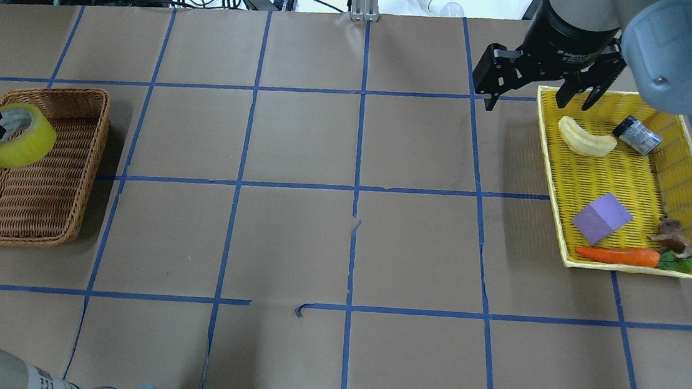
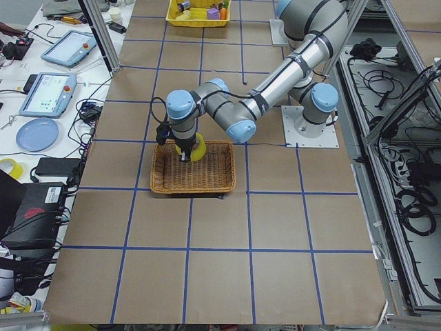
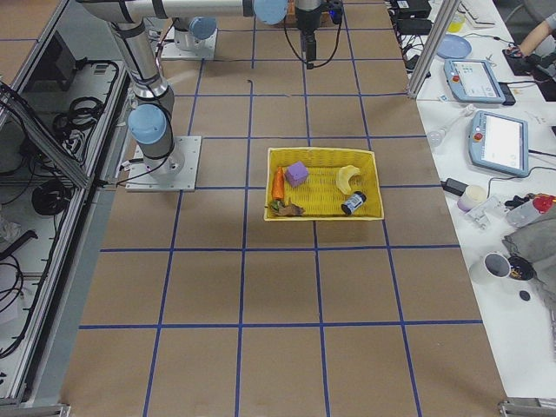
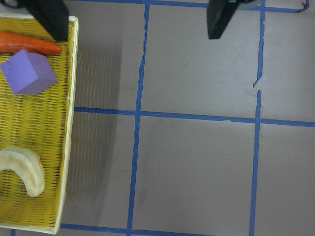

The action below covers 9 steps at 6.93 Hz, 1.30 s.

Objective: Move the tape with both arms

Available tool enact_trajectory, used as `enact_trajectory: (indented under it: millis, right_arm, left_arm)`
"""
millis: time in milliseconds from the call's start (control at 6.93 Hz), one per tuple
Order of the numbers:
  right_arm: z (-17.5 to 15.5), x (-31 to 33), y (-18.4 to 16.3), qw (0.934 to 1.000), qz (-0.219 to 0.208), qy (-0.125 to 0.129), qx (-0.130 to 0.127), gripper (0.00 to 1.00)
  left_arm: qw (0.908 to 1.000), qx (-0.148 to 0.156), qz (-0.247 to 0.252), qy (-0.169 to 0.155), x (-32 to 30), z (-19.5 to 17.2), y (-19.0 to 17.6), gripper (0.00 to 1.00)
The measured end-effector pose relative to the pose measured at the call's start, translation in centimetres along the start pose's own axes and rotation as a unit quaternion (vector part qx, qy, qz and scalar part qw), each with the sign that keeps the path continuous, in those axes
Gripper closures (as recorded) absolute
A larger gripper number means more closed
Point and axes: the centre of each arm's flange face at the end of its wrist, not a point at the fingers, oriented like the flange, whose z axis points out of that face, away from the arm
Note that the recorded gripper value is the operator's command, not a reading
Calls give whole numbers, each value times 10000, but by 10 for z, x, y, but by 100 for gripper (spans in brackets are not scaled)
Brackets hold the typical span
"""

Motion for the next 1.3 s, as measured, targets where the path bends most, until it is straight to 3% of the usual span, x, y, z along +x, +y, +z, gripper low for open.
enact_trajectory:
  millis: [144, 433, 721, 1010, 1298]
  right_arm:
    - [0, 0, 0, 10000, -1, -8, 1, 0]
    - [0, 0, -1, 10000, 1, -23, 3, 0]
    - [0, 0, -2, 10000, -3, -21, 10, 0]
    - [0, -1, -2, 10000, -6, -18, 11, 0]
    - [-1, -1, -2, 10000, -8, -23, 14, 0]
  left_arm:
    - [10000, 7, -18, -7, -7, 10, 0, 0]
    - [10000, 25, -20, -87, -10, 7, -1, 0]
    - [9998, 78, -33, -175, 6, -22, -1, 0]
    - [9980, -33, -627, -62, 66, -91, -7, 0]
    - [9899, -159, -1407, 30, 180, -163, -24, 0]
